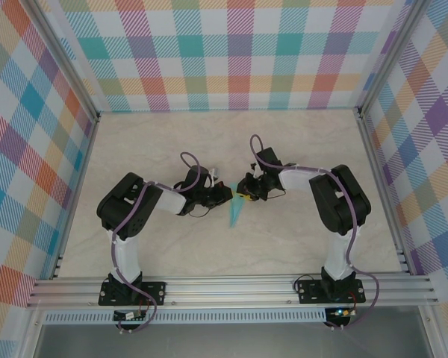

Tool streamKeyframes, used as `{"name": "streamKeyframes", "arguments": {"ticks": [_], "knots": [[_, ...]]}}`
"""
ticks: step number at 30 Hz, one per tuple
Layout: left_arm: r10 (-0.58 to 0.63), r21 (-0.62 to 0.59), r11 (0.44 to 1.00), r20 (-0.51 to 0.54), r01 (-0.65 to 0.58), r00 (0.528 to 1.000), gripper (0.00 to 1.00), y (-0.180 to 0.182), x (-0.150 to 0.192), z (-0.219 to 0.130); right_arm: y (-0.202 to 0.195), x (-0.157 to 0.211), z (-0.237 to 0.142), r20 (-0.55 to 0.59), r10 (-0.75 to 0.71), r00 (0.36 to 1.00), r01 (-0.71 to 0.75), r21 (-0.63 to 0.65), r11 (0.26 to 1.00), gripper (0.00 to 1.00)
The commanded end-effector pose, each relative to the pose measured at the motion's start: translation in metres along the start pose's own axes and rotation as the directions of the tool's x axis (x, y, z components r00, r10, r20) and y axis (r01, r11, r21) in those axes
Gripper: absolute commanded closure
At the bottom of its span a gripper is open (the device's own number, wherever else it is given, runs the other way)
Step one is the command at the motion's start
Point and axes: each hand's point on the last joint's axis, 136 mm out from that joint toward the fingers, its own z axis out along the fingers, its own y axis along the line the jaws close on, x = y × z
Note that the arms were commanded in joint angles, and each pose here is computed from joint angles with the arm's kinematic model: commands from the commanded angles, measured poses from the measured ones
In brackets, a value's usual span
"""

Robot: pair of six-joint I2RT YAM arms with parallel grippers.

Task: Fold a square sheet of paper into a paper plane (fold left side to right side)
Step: Fold the wing for the fifth time at the center of the table.

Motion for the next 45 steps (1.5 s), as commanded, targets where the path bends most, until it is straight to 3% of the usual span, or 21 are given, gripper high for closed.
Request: {"name": "streamKeyframes", "arguments": {"ticks": [1,7,18,23,29,38,45], "knots": [[-0.026,-0.108,0.994,-0.009,0.025,1.0,1.0,0.032,0.009,-0.004,-0.02,0.01,0.006,-0.031,0.009,0.999,-0.007,0.072,0.997,0.79],[-0.01,-0.078,0.997,0.001,0.01,1.0,0.99,0.018,0.004,-0.01,-0.043,0.024,0.012,-0.056,0.044,0.997,-0.036,0.126,0.991,0.79],[0.043,-0.071,0.997,0.072,-0.038,0.996,0.72,-0.015,-0.009,-0.061,-0.063,0.034,0.015,-0.073,0.07,0.995,-0.055,0.186,0.981,0.8],[0.078,0.017,0.997,0.036,-0.079,0.996,0.79,-0.041,0.007,-0.078,-0.062,0.032,0.015,-0.071,0.066,0.995,-0.051,0.188,0.981,0.8],[0.141,0.13,0.983,-0.095,-0.128,0.985,0.83,-0.08,0.047,-0.067,-0.061,0.032,0.013,-0.068,0.063,0.996,-0.049,0.187,0.981,0.8],[0.133,0.144,0.984,-0.166,-0.11,0.977,0.83,-0.078,0.068,-0.038,-0.061,0.032,0.013,-0.072,0.063,0.995,-0.048,0.192,0.98,0.8],[0.115,0.069,0.992,-0.179,-0.104,0.977,0.84,-0.055,0.073,-0.028,-0.061,0.031,0.013,-0.072,0.061,0.996,-0.046,0.191,0.98,0.8]]}}
